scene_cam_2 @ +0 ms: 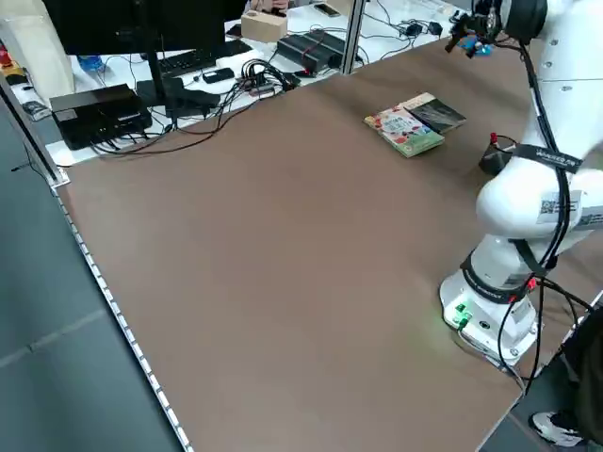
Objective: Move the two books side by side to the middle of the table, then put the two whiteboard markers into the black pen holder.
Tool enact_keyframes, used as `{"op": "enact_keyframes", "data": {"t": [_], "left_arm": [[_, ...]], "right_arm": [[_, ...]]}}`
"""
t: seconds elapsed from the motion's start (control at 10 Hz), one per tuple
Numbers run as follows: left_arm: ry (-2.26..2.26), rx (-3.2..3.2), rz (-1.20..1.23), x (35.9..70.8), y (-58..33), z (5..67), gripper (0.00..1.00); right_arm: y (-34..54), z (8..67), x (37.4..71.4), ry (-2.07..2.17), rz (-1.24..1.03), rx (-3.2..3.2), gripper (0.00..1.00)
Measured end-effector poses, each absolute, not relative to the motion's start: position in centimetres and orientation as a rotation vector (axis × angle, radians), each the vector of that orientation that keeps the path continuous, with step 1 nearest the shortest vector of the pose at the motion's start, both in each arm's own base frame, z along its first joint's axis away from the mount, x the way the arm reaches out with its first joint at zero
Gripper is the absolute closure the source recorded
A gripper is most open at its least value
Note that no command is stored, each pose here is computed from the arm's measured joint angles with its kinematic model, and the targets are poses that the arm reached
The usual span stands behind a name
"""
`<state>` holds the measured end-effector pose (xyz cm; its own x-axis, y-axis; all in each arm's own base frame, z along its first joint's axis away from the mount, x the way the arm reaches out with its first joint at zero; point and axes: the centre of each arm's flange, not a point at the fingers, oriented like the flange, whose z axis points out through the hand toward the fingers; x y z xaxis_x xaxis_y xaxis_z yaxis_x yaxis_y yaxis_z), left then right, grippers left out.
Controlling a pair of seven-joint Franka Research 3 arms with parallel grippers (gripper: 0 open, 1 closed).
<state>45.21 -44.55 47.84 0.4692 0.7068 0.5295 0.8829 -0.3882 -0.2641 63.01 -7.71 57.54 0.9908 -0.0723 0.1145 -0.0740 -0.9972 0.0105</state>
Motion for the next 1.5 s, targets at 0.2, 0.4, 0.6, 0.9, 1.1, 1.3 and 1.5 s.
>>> {"op": "enact_keyframes", "data": {"t": [0.2,0.4,0.6,0.9,1.1,1.3,1.5], "left_arm": [[-1.272,-2.282,-0.431,47.8,-41.2,49.9,0.00],[-1.189,-2.375,-0.361,49.7,-36.6,52.6,0.00],[-1.123,-2.474,-0.300,51.8,-31.6,55.2,0.00],[-1.039,-2.613,-0.207,54.7,-24.0,57.4,0.00],[-0.945,-2.721,-0.172,54.8,-18.8,58.8,0.00],[-0.831,-2.815,-0.137,54.2,-13.4,60.6,0.00],[-0.710,-2.909,-0.106,53.8,-7.3,62.2,0.00]], "right_arm": [[-7.9,57.6,62.3,-0.122,0.094,3.127,0.00],[-8.0,58.9,62.0,-0.125,0.107,3.125,0.00],[-7.7,59.2,62.0,-0.117,0.113,3.126,0.00],[-7.5,60.4,62.1,-0.113,0.152,3.122,0.00],[-7.6,60.6,62.1,-0.114,0.157,3.121,0.00],[-7.6,60.8,62.0,-0.116,0.163,3.120,0.00],[-7.9,61.3,61.9,-0.123,0.177,3.117,0.00]]}}
